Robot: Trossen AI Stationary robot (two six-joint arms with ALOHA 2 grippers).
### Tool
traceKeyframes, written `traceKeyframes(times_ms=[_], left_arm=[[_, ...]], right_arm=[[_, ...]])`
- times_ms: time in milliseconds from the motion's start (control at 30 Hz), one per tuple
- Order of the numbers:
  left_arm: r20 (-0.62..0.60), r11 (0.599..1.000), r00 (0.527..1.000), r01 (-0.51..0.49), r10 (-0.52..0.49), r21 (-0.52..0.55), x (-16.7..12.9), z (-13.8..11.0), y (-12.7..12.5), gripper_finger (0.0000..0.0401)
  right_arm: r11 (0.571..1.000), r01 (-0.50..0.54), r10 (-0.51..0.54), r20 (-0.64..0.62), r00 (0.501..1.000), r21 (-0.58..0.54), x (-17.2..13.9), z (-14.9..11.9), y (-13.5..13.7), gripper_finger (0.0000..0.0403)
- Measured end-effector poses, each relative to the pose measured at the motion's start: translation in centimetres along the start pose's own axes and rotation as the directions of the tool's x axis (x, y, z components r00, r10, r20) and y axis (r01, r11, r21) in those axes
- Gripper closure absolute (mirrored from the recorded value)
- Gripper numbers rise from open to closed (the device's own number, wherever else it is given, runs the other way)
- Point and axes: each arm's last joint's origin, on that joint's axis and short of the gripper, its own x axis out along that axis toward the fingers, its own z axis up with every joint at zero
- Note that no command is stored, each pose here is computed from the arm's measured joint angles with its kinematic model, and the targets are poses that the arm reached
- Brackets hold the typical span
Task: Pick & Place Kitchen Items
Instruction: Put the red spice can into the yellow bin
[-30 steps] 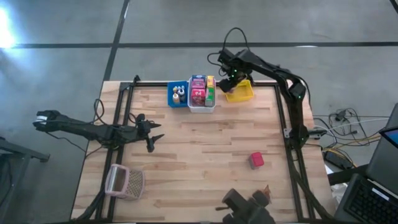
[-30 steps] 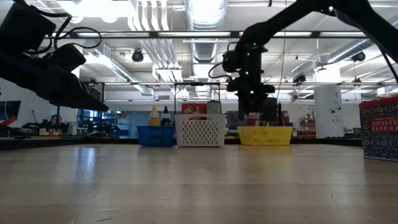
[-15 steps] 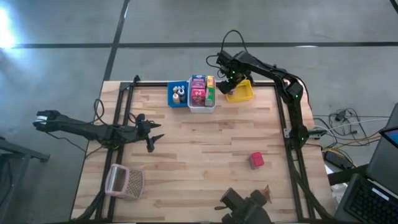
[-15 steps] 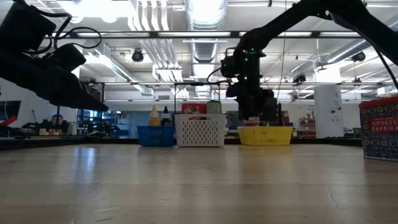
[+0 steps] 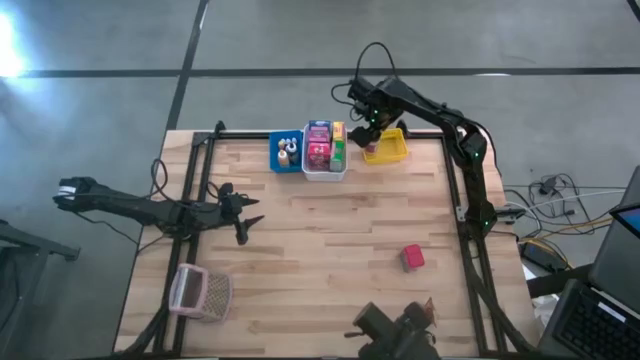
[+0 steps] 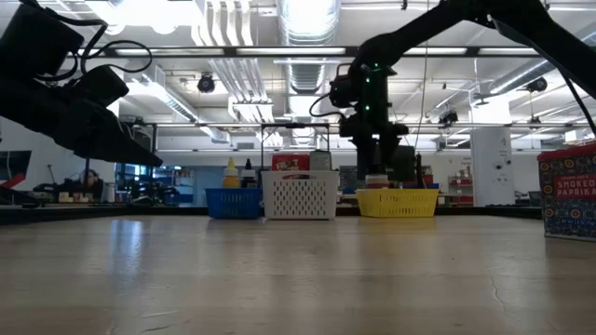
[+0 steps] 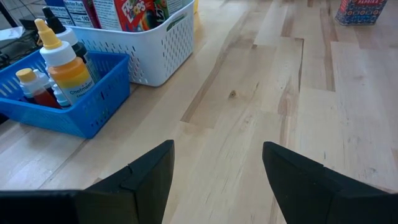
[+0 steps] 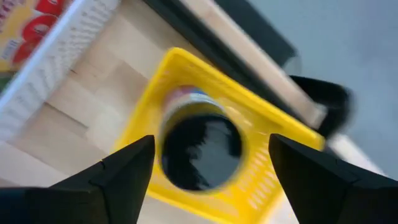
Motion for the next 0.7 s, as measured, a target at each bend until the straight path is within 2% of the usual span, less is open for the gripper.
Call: traceKeyframes(times_ms=[167, 433, 567, 700], left_arm=[[0.000, 1.000, 1.000, 0.000, 0.000, 0.000, 0.0, 0.0, 0.0, 0.0151], [0.000, 1.000, 1.000, 0.000, 0.000, 0.000, 0.0, 0.0, 0.0, 0.0151], [0.000, 1.000, 1.000, 0.000, 0.000, 0.000, 0.0, 0.0, 0.0, 0.0151], [0.000, 1.000, 1.000, 0.000, 0.000, 0.000, 0.0, 0.0, 0.0, 0.0151]], right_arm=[[0.994, 0.100, -0.100, 0.006, 0.995, -0.036, -3.3, -0.1, 0.1, 0.0090], [0.992, 0.089, -0.082, 0.075, 0.994, -0.090, -10.1, -1.7, 2.0, 0.0117], [0.991, 0.006, 0.015, 0.157, 0.988, -0.134, -14.3, -4.7, 3.9, 0.0134], [0.995, -0.059, 0.074, 0.215, 0.974, -0.074, -17.7, -8.7, 5.1, 0.0150]])
